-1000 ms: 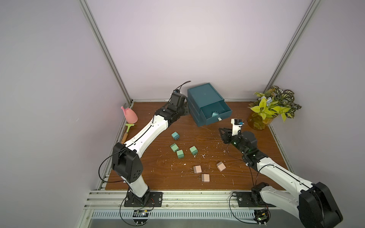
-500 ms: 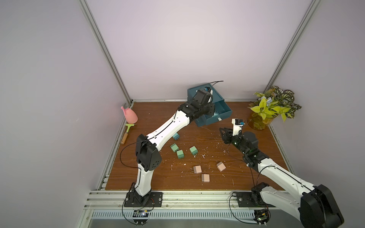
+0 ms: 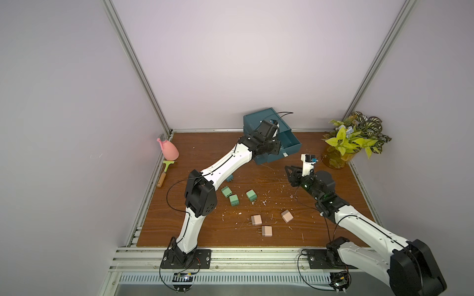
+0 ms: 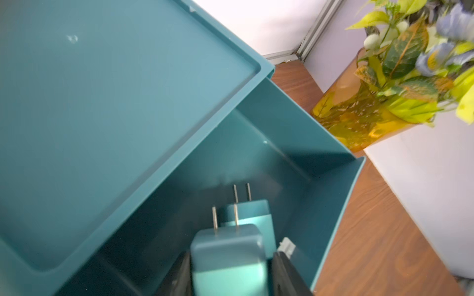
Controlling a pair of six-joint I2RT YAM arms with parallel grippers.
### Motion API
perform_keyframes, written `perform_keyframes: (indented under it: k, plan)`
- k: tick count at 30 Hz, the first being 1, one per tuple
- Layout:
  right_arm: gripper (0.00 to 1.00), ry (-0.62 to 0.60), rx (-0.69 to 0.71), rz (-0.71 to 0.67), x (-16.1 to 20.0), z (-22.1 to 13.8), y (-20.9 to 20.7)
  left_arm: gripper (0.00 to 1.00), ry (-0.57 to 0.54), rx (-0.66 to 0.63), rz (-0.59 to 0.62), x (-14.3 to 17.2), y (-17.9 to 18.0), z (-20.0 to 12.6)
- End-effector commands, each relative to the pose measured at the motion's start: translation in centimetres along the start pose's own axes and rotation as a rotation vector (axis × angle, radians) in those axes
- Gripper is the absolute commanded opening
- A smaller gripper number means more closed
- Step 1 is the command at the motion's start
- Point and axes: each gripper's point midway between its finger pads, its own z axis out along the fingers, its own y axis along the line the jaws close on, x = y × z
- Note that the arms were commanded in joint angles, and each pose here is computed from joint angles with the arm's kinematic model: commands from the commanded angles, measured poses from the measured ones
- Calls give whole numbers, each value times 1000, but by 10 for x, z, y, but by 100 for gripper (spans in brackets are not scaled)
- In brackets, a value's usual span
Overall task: Place the plugs into the drawer by color
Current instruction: Place the plug in the drawer.
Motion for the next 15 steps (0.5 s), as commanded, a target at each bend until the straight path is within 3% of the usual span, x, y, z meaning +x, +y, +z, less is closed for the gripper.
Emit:
perform_keyframes:
  k: [1, 5, 9, 15]
  plan:
    - [43, -47, 6, -21, -14, 0, 1, 61, -36, 26, 22, -14, -10, -12]
    - [43, -43, 14, -25, -13, 2, 0, 70, -77, 35, 32, -30, -15, -27]
    - [43, -37, 14, -31, -15, 4, 1, 70, -146, 18, 45, -52, -14, -52]
    - [45, -10, -16, -39, -13, 12, 9, 72, -205, -79, -30, -76, 45, -82]
